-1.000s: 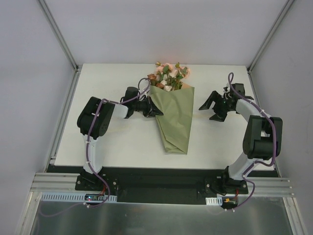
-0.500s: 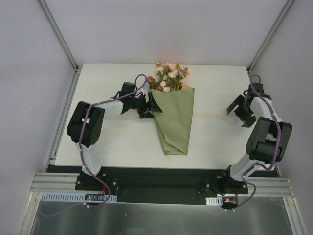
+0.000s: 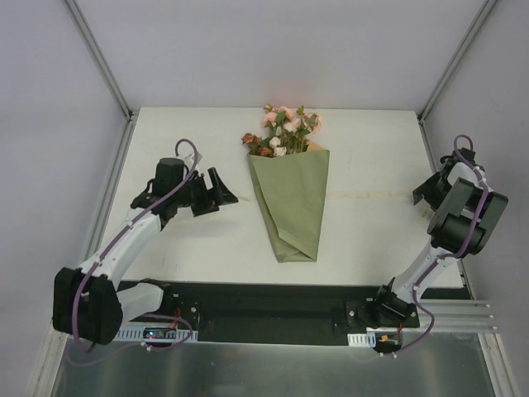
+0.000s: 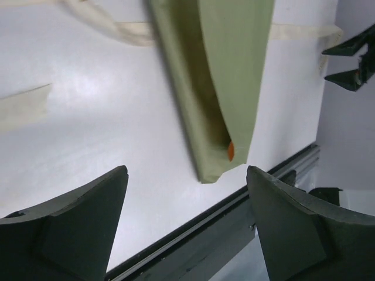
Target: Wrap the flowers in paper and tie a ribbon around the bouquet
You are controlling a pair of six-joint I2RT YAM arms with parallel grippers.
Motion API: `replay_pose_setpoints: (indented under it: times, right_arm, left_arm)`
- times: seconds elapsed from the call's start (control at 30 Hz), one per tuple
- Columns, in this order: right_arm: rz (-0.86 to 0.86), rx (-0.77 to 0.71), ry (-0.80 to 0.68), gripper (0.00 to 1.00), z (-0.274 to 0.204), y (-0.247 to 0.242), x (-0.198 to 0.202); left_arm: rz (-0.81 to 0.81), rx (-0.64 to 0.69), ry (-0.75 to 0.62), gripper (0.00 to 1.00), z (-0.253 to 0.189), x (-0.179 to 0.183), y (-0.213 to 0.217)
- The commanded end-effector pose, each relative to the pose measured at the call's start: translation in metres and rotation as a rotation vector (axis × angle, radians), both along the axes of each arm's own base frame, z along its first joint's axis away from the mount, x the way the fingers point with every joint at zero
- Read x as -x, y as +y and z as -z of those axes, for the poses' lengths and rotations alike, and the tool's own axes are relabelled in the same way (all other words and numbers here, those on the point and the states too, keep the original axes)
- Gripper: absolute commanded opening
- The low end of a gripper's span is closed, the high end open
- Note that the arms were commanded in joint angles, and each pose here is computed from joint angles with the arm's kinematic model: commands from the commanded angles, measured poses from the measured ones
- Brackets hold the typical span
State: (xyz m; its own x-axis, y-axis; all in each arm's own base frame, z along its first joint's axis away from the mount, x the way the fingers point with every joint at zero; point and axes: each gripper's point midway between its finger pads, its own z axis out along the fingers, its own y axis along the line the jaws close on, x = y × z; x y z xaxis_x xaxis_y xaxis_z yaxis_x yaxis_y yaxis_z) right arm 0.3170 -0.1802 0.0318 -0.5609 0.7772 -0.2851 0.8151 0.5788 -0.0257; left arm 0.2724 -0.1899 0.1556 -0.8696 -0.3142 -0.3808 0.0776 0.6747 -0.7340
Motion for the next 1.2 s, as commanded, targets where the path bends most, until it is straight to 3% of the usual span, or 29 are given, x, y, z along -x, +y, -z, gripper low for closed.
replay_pose_setpoints:
  times: [0.0,0.27,0.37,0.4,0.43,0.57,0.6,0.7,0.83,1.0,1.17]
  right_arm:
    - [-0.015,-0.001,-0.069,0.81,-0.01,-0.011,-0.024]
    - [-0.004,-0.067,0.076,0.77,0.031,-0.007,-0.014]
    - [-0.011,-0.082,0.063,0.6,0.03,-0.005,-0.019]
    - [-0.01,-0.083,0.062,0.48,0.03,-0.004,-0.018]
    - [-0.013,-0.081,0.056,0.43,0.03,-0.004,-0.019]
    - [-0.059,-0.048,0.024,0.13,0.022,-0.003,-0.03]
    - [-0.073,-0.04,0.008,0.0,0.016,-0.003,-0.034]
    - [-0.106,-0.01,-0.06,0.0,-0.006,-0.001,-0.048]
    - [-0.194,0.04,-0.257,0.0,-0.076,0.028,-0.071]
    - [-0.311,0.087,-0.426,0.0,-0.149,0.074,-0.088]
    - [-0.439,0.037,-0.566,0.0,-0.195,0.136,-0.089]
  left_arm:
    - [-0.151,-0.134,0.047,0.84,0.02,0.028,0.047]
    - [-0.389,-0.146,0.229,0.94,0.044,0.041,0.087]
    - [-0.449,-0.219,0.263,0.97,0.057,0.031,0.1]
    - [-0.442,-0.244,0.3,0.95,0.066,0.03,0.101]
    - [-0.437,-0.259,0.299,0.93,0.066,0.023,0.102]
    - [-0.227,-0.443,0.33,0.88,0.094,0.015,0.095]
    - [-0.206,-0.479,0.329,0.89,0.096,0.014,0.096]
    - [-0.131,-0.595,0.271,0.93,0.095,0.005,0.101]
    - [-0.004,-0.673,0.195,0.96,0.093,-0.006,0.102]
    - [0.208,-0.79,0.159,0.87,0.104,-0.014,0.094]
    - [0.325,-0.771,0.163,0.76,0.115,-0.022,0.07]
